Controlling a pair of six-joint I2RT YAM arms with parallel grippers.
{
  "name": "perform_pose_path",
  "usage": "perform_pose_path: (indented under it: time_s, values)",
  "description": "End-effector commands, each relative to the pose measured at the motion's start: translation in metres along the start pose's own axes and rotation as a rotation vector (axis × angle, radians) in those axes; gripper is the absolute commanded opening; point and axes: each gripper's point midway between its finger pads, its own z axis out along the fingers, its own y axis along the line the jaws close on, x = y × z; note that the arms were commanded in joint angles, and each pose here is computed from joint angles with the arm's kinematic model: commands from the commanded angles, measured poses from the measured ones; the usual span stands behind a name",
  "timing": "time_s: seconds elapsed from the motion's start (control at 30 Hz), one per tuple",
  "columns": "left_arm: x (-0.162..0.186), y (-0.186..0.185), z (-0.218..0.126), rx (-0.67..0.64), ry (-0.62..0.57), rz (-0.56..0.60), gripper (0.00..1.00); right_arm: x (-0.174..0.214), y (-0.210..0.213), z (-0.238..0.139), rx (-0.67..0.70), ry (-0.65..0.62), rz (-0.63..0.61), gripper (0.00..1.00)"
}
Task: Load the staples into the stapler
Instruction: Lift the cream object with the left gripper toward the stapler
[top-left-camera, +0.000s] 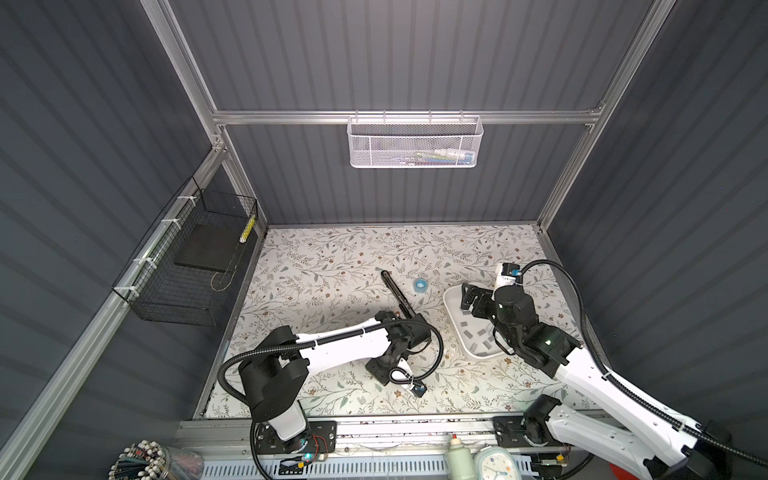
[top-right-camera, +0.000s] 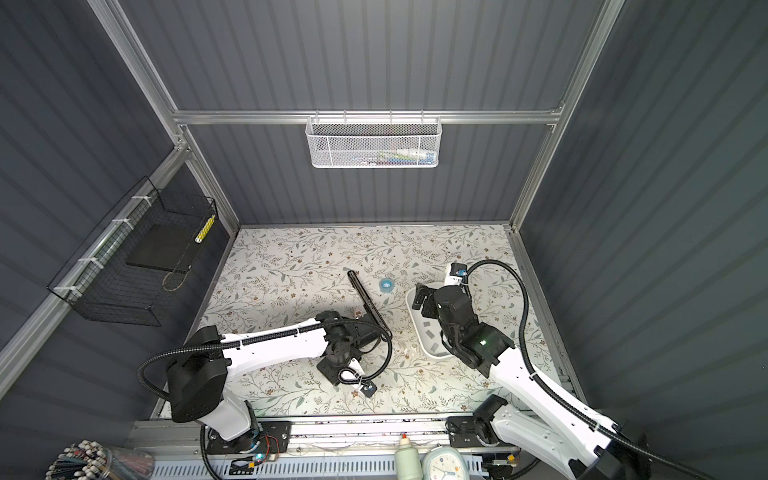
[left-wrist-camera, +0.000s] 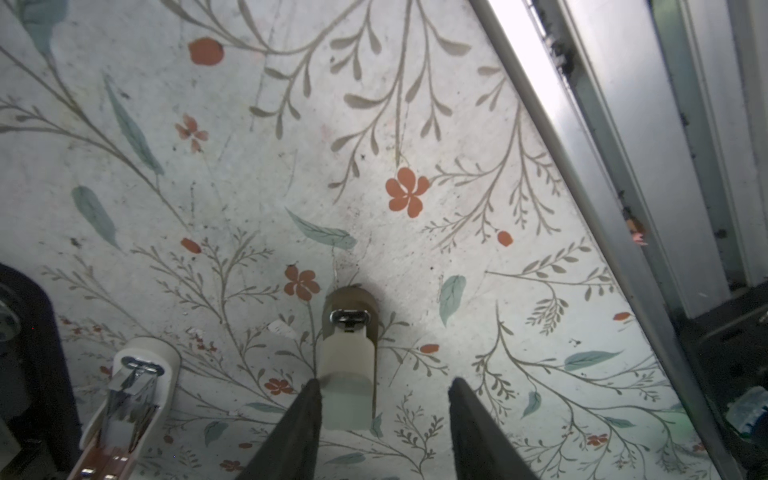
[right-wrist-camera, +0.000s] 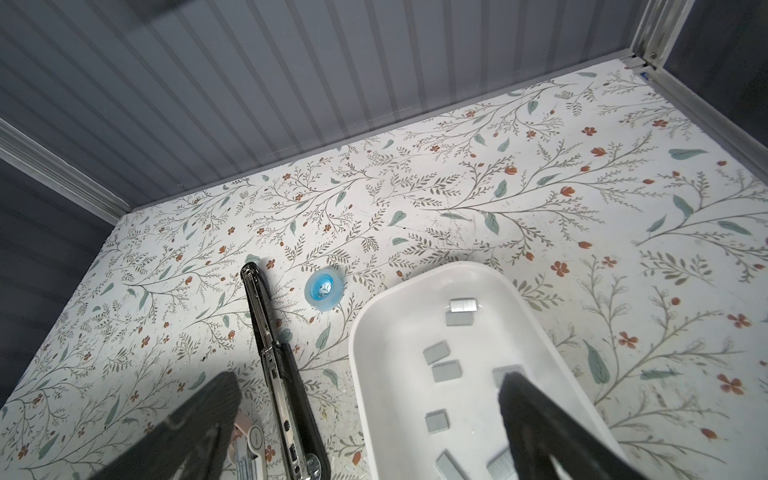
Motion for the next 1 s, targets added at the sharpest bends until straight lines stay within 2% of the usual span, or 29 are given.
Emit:
perform_pose_path:
  time_s: [0.0, 0.17, 0.37, 0.57, 0.9, 0.97]
  values:
    - [0.000, 0.003, -0.004, -0.024, 0.003, -0.011, 0.52, -0.007, 0.001, -0.003, -0.005, -0.015, 0.017, 0.99]
    - [0.003, 0.015, -0.002, -0.038, 0.041, -0.064, 0.52, -0.006, 0.001, -0.002, -0.004, -0.013, 0.016, 0.99]
    - [0.011, 0.014, 0.010, -0.012, 0.102, -0.067, 0.52, -0.005, 0.001, 0.000, 0.003, -0.005, 0.020, 0.99]
    - [0.015, 0.012, 0.020, 0.019, 0.137, -0.060, 0.46, -0.004, 0.002, 0.002, 0.009, 0.008, 0.015, 0.99]
    - [0.008, 0.013, 0.020, 0.055, 0.122, -0.057, 0.28, -0.003, 0.000, 0.002, 0.022, 0.010, 0.020, 0.99]
    - [0.003, 0.018, 0.011, 0.023, 0.087, -0.065, 0.17, -0.005, -0.001, 0.001, 0.025, 0.002, 0.022, 0.99]
